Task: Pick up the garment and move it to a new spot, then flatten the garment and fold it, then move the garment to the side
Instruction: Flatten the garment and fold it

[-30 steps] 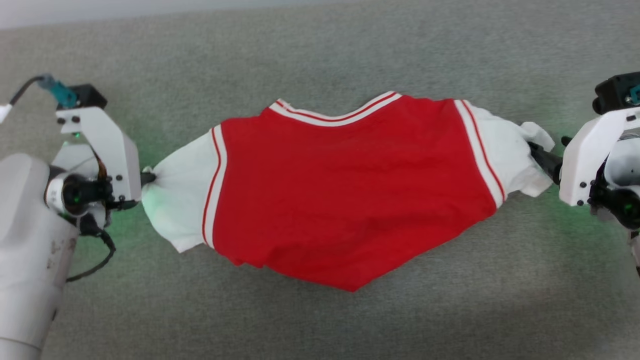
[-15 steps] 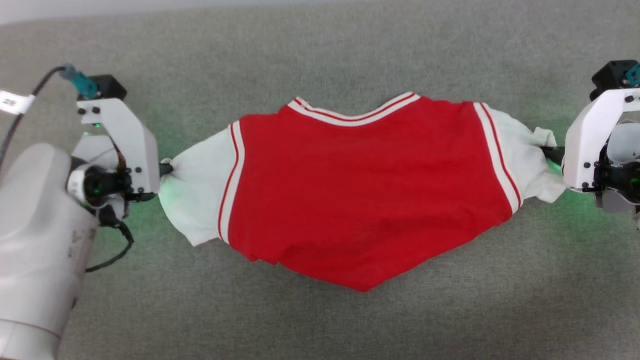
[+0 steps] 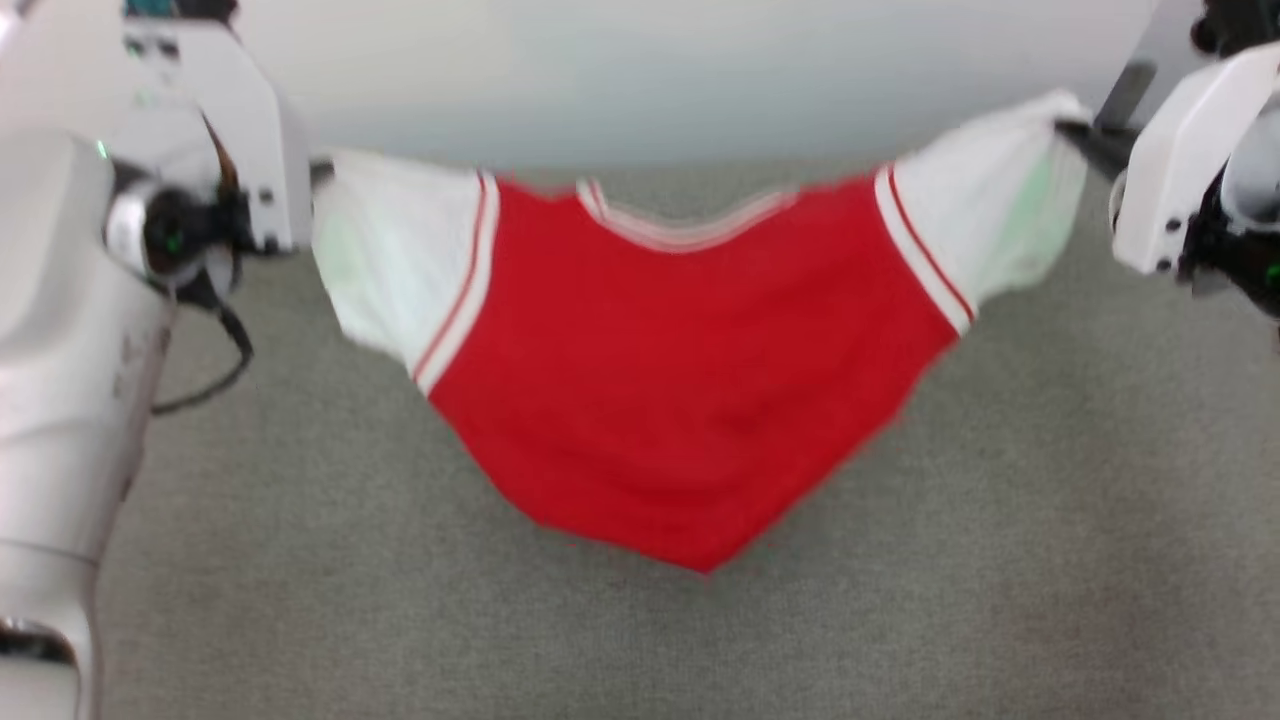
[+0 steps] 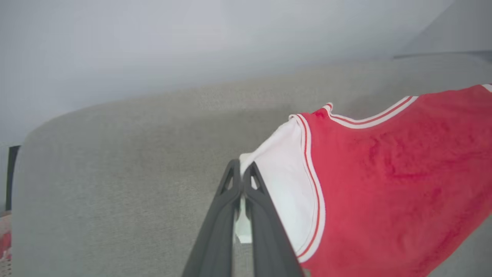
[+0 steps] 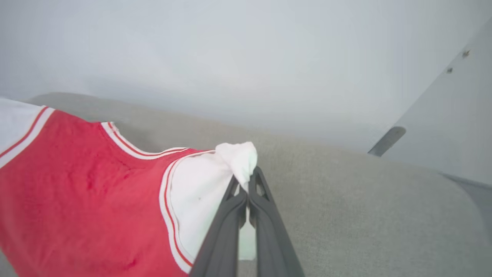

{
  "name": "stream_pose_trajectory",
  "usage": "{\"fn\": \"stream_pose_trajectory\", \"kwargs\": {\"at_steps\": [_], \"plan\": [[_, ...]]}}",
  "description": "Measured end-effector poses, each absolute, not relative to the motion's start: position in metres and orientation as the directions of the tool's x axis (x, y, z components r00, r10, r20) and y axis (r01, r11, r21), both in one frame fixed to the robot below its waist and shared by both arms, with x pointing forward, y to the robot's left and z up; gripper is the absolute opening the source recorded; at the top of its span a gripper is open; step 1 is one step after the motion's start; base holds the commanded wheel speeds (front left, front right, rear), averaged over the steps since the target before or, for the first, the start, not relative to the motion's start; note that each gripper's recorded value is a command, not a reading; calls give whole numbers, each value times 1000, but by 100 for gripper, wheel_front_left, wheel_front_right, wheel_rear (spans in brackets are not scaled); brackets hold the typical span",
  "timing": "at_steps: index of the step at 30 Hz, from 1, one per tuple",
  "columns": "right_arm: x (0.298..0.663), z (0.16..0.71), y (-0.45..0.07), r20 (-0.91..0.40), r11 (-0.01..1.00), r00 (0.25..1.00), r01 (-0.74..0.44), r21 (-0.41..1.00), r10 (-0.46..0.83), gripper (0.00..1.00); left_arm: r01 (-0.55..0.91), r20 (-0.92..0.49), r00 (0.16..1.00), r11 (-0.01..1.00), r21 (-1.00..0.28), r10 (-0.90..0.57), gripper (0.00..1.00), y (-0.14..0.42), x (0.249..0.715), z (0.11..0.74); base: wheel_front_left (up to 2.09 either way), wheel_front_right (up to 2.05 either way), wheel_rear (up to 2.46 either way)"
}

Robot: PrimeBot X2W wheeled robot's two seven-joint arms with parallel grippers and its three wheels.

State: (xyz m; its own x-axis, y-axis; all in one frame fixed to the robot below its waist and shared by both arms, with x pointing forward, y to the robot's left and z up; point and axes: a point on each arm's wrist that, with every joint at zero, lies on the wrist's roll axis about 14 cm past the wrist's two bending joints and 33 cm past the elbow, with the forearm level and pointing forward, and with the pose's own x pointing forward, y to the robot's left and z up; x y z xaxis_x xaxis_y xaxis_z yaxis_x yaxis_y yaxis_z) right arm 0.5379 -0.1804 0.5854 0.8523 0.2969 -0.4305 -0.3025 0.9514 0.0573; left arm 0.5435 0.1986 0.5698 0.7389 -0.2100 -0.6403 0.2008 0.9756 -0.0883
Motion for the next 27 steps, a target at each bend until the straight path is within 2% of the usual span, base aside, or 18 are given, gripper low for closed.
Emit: {"fn": "stream_pose_trajectory", "kwargs": {"at_steps": [1, 2, 3, 5, 7, 8, 12, 19, 22, 27], "plan": [[536, 620, -175, -341, 946, 887, -323, 23, 311, 0, 213, -577, 790, 975, -60, -208, 0, 197, 543, 606, 0, 0, 0], [536, 620, -175, -341, 946, 887, -323, 23, 311, 0, 213, -577, 790, 975, -60, -208, 0, 197, 543, 606, 0, 0, 0], [531, 655, -170, -253, 940, 911, -340, -15, 325, 0, 223, -512, 833, 974, -33, -208, 0, 195, 540, 641, 0, 0, 0], [524, 690, -165, -170, 935, 926, -350, -60, 336, 0, 233, -435, 875, 972, -8, -213, 0, 192, 535, 678, 0, 0, 0], [521, 708, -163, -121, 932, 932, -353, -83, 342, 0, 236, -397, 892, 972, 4, -215, 0, 191, 532, 697, 0, 0, 0], [513, 746, -158, -23, 927, 934, -356, -115, 355, 0, 240, -318, 922, 970, 27, -220, 0, 190, 524, 733, 0, 0, 0], [498, 805, -153, 135, 927, 920, -350, -133, 367, 0, 239, -187, 956, 970, 52, -225, 0, 191, 506, 790, 0, 0, 0], [502, 825, -142, 160, 925, 914, -354, -138, 373, 0, 222, -124, 969, 973, 65, -213, 0, 197, 495, 821, 0, 0, 0], [517, 813, -148, 134, 934, 928, -328, -143, 347, 0, 231, -138, 966, 971, 67, -221, 0, 193, 504, 813, 0, 0, 0], [549, 819, -157, 179, 947, 937, -271, -175, 301, 0, 224, -95, 972, 970, 98, -215, 0, 191, 531, 813, 0, 0, 0]]}}
